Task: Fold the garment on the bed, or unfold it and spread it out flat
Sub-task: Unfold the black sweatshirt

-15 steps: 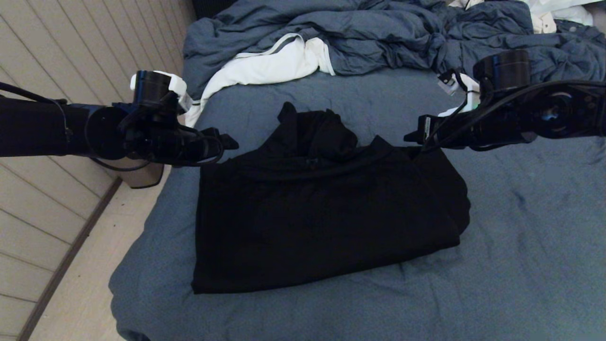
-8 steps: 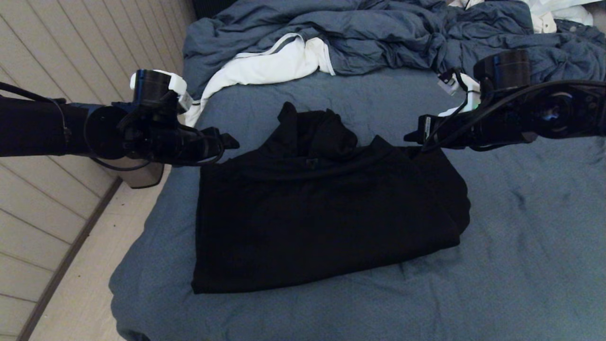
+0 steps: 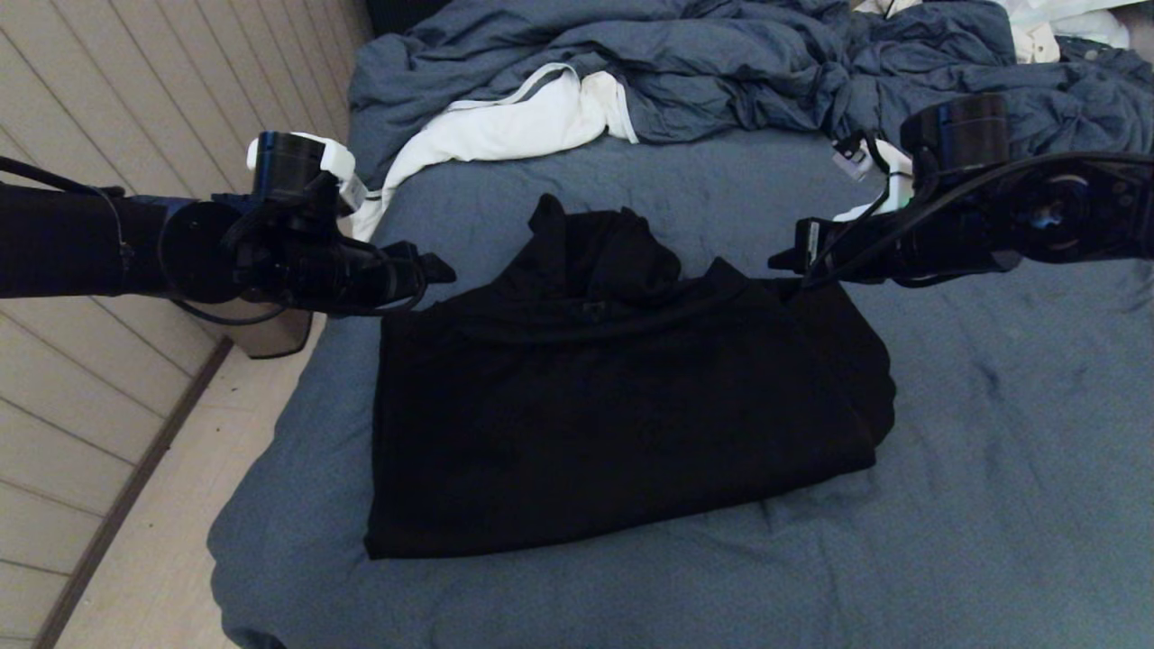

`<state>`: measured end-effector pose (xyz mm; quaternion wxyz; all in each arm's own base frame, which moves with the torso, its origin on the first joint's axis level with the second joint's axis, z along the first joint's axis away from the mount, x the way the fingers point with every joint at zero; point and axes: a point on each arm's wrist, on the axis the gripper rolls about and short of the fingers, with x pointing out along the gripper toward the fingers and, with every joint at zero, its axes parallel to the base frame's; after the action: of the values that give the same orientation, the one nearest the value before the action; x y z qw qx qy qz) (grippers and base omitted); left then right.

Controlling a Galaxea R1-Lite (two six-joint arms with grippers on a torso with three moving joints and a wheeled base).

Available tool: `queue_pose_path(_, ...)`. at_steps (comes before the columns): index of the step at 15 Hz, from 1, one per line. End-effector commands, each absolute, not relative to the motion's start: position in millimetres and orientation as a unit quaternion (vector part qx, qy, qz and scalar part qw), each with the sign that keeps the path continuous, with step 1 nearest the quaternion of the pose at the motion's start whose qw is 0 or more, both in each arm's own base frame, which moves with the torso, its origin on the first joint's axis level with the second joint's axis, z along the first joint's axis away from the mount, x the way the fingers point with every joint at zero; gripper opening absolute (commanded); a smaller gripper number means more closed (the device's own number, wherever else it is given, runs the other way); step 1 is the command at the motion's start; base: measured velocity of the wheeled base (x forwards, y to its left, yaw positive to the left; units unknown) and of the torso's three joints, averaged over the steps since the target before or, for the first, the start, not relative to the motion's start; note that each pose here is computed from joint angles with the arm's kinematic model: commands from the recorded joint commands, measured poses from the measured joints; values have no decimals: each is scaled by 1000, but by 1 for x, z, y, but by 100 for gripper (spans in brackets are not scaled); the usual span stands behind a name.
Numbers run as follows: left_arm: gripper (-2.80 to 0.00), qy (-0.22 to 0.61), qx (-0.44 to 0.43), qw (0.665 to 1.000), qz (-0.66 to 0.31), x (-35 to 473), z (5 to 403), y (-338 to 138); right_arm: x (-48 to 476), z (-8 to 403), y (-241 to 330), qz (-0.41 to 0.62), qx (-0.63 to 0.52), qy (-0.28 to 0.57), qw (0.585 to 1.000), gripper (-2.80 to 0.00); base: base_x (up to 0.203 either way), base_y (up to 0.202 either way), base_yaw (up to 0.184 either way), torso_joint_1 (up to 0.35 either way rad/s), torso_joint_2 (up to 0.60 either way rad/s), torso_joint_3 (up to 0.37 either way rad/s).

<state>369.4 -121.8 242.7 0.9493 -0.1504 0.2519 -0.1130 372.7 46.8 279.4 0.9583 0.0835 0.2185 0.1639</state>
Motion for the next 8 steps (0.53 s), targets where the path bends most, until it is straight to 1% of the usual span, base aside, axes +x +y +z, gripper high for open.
queue_pose_path(1,0,253,-151,949,-113,369,242,-122,372,277,46,163,83,224,957,-280,0,0,0,0,0,0)
queue_pose_path(6,0,251,-153,949,-115,368,243,-123,367,282,46,189,87,221,953,-280,0,0,0,0,0,0)
queue_pose_path(8,0,251,-153,949,-115,368,243,-123,351,293,46,246,102,230,936,-280,0,0,0,0,0,0)
